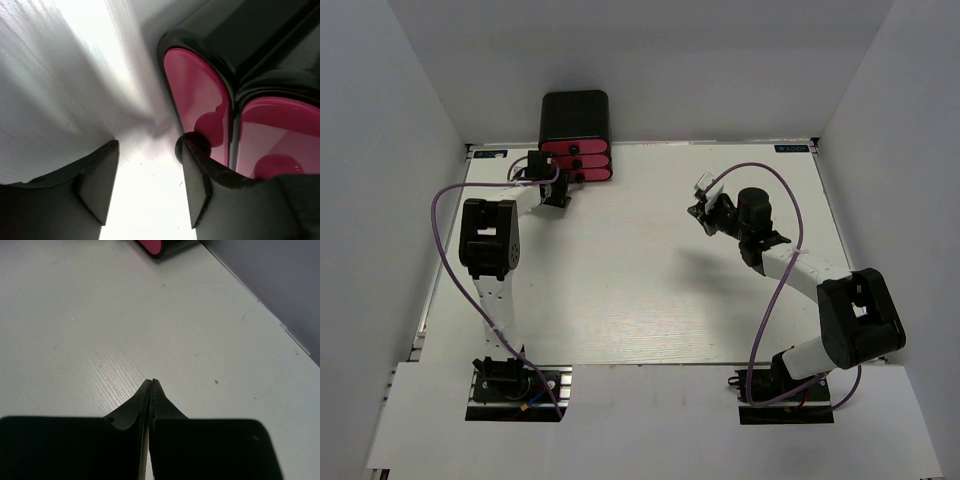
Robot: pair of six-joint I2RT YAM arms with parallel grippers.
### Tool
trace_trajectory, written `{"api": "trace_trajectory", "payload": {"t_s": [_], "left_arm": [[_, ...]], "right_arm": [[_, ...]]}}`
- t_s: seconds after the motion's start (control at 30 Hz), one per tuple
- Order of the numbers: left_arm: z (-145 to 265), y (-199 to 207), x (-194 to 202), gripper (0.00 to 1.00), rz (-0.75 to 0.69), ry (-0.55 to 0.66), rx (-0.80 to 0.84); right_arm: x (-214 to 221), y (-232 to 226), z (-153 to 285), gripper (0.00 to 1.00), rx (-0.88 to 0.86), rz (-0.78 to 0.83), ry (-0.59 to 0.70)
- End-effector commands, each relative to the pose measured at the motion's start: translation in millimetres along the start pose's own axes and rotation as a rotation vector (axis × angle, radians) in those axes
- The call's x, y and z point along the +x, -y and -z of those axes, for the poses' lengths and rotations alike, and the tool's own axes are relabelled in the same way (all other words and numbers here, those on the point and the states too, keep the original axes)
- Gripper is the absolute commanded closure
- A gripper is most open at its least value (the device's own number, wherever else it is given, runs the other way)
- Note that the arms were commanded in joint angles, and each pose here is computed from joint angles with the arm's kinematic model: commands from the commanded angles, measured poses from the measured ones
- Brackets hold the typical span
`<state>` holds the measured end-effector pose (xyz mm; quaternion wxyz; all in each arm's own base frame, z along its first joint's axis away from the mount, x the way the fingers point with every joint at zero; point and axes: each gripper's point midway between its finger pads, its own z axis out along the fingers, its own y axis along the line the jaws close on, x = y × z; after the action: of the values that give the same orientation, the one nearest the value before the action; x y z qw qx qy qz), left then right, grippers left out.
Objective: Sort the stationery into containers
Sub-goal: Close the drawer in the storage box, then reset both arms
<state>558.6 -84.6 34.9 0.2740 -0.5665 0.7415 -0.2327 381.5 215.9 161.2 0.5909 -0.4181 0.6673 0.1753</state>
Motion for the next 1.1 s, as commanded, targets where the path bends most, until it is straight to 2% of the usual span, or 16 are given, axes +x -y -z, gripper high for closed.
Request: {"api": "trace_trajectory", "payload": {"t_s": [0.0,0.2,0.3,0.33,0.47,0.6,0.63,0.7,0.73,0.77,0.8,0.87,0.9,0.97,1.0,1.07], "left_arm": [[-18.1,-69.9,15.3,0.36,-0.041,-0.04,-0.211],[-11.0,-96.4,20.1,0.51,-0.042,-0.049,-0.253],[-4.8,-105.2,21.6,0.62,-0.043,-0.051,-0.263],[-1.3,-104.5,21.4,0.69,-0.043,-0.051,-0.26],[11.0,-113.7,24.0,0.78,-0.084,-0.064,-0.254],[33.2,-132.9,33.4,0.8,-0.186,-0.103,-0.252],[38.7,-133.8,36.7,0.78,-0.215,-0.125,-0.237],[51.7,-150.2,45.2,0.7,-0.32,-0.167,-0.242],[63.8,-140.7,49.5,0.66,-0.357,-0.198,-0.188],[70.7,-152.6,52.4,0.6,-0.389,-0.216,-0.192],[79.7,-155.1,56.9,0.42,-0.444,-0.248,-0.162],[106.4,-149.9,63.2,0.27,-0.503,-0.256,-0.062],[117.6,-147.5,66.2,0.16,-0.543,-0.27,-0.014],[136.5,-150.8,67.2,0.06,-0.584,-0.262,0.042],[158.5,-128.6,63.9,0.01,-0.612,-0.227,0.14],[179.5,-123.5,63.9,0.01,-0.67,-0.208,0.218]], "right_arm": [[-15.2,5.6,4.8,1.0,0.013,0.025,0.046],[-15.3,3.5,3.3,1.0,0.006,0.026,0.047],[-14.8,2.7,3.5,1.0,0.001,0.023,0.048],[-14.3,2.8,3.0,1.0,0.001,0.024,0.047],[-15.3,1.4,3.3,1.0,-0.005,0.025,0.05],[-12.7,-2.6,4.5,0.66,-0.023,0.029,0.041],[-11.0,-5.1,4.9,0.5,-0.036,0.025,0.038],[-9.3,-9.3,6.2,0.38,-0.051,0.018,0.032],[-9.9,-11.4,6.7,0.25,-0.063,0.009,0.035],[-10.7,-13.1,7.9,0.16,-0.072,-0.005,0.037],[-9.9,-16.9,8.5,0.1,-0.084,-0.022,0.031],[-10.5,-21.6,10.6,0.1,-0.101,-0.057,0.025],[-12.3,-22.7,11.7,0.1,-0.101,-0.098,0.025],[-10.7,-20.6,12.8,0.1,-0.075,-0.154,-0.003],[-6.9,-23.0,15.1,0.1,-0.072,-0.217,-0.032],[-9.4,-19.0,17.3,0.1,-0.045,-0.253,-0.067]]}}
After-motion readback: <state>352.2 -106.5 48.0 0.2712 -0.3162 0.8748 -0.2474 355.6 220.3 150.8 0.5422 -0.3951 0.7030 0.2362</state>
